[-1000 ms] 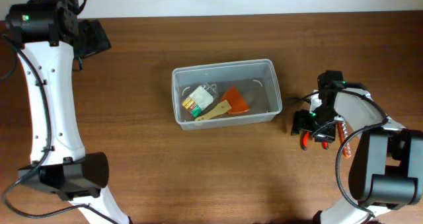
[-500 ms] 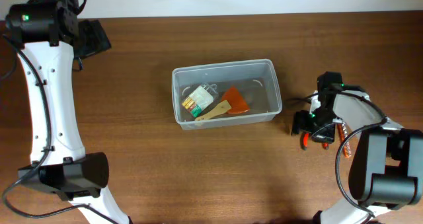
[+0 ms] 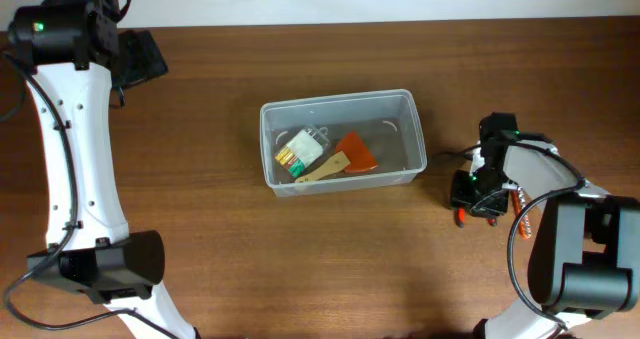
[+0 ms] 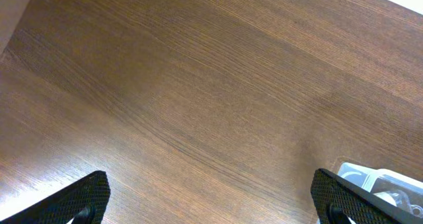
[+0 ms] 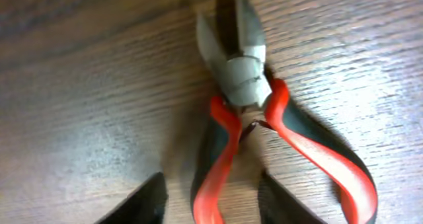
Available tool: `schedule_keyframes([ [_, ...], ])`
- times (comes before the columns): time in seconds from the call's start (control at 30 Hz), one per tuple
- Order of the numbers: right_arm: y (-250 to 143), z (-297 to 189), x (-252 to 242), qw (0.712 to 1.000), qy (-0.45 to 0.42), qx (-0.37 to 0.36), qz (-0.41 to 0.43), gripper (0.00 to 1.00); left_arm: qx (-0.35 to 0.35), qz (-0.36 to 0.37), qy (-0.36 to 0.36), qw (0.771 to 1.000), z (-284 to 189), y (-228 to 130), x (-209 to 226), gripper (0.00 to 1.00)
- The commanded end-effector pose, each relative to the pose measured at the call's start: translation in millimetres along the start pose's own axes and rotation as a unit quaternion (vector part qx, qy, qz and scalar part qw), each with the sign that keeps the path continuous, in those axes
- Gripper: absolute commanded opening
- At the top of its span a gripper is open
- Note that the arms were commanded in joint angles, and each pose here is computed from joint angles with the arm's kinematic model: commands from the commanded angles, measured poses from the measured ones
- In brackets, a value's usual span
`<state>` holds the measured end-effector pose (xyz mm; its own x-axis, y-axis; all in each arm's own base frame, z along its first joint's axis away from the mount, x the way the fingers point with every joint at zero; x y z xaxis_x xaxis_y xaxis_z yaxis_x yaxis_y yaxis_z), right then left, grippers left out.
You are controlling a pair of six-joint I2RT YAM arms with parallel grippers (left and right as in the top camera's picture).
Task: Pack container
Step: 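Lower the right gripper onto the red pliers' handles and grasp, then lift the pliers with the right gripper and carry them over the box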
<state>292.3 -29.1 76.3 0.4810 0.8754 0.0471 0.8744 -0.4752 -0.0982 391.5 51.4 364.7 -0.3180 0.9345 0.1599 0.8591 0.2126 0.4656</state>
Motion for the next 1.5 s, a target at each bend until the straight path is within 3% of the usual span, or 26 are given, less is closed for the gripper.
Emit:
schedule_keyframes([
  [0.0, -5, 8, -2, 1.0, 0.002, 0.013, 0.001, 0.33, -0.005, -0.004, -0.001, 1.0, -4, 0, 1, 0.99],
  [0.63, -3, 8, -1, 1.0, 0.004, 0.008, 0.0, 0.04, -0.005, -0.004, -0.001, 1.0, -4, 0, 1, 0.99],
  [0.87, 8, -3, 4, 1.0, 0.011, -0.01, -0.002, 0.04, -0.004, -0.004, -0.001, 1.0, -4, 0, 1, 0.99],
  [1.2, 51, -84, 21, 0.996, 0.007, -0.089, -0.026, 0.04, -0.005, -0.004, -0.001, 1.0, -4, 0, 1, 0.99],
  [1.47, 61, -157, 45, 0.987, 0.028, -0.146, -0.059, 0.04, -0.005, -0.004, -0.001, 1.0, -4, 0, 1, 0.99],
])
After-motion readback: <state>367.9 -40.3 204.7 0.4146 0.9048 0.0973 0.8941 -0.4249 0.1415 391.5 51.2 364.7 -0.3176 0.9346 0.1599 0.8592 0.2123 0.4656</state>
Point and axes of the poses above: each gripper's point midway between its finger pads, its own z axis out along the fingers, its own x axis along the line the jaws close on, y = z × x, the point moved 8 cm from there along -z, back along the fingers, and after that the axes turned 11 degrees about z, right-handed, at the moved point
